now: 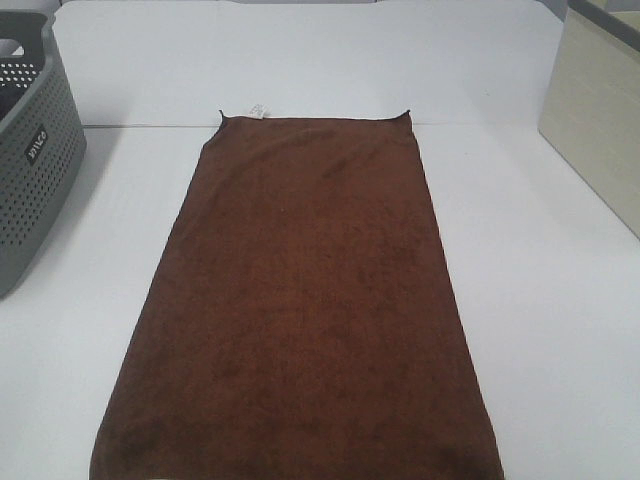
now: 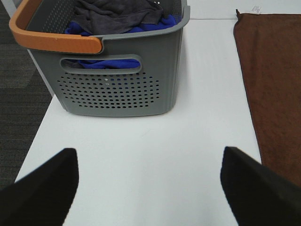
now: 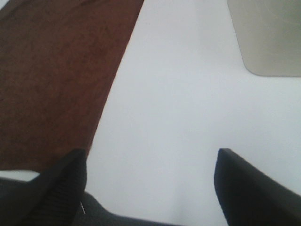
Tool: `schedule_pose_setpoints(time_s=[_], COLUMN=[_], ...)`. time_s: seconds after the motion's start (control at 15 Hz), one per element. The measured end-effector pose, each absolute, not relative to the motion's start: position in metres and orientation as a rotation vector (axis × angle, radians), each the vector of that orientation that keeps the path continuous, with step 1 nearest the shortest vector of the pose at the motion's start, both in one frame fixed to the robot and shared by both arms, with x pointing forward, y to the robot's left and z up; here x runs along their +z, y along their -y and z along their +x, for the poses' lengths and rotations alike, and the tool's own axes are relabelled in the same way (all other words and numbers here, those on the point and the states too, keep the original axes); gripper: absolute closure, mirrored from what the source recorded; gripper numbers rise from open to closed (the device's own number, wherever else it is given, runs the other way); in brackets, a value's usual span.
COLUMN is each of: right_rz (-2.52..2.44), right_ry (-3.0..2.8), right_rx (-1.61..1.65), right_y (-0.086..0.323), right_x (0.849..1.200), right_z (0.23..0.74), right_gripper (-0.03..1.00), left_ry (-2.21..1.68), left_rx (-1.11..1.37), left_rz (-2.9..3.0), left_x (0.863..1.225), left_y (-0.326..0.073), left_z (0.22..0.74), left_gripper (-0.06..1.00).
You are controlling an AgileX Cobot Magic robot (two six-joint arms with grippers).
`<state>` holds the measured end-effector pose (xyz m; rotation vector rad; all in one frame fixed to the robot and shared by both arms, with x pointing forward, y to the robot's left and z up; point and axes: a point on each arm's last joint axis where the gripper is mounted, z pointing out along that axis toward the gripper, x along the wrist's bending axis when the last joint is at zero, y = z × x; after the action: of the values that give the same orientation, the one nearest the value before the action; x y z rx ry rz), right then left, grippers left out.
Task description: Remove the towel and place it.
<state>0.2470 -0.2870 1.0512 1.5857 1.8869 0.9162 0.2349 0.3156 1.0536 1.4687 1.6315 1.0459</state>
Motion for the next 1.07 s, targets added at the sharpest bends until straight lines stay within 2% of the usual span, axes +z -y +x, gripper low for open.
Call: schedule_pose_setpoints(time_s=[0.33,1.07], right_rz=[1.493,1.489], right_ry=[-1.788,-1.765], right_rx=[0.975,0.938], right_y=[0.290,0.294], right_x=[1.045,1.045], right_z=[0.228,0.228], right_gripper=[0.24,0.24], left_ry=[-1.637,-1.627], left_rx=[1.040,1.013], left_rz=[1.463,1.466], left_x=[1.053,1.053], left_y=[-0.316,-0.313], left_z=[0.234,0.234], left_gripper=[0.18,0.18])
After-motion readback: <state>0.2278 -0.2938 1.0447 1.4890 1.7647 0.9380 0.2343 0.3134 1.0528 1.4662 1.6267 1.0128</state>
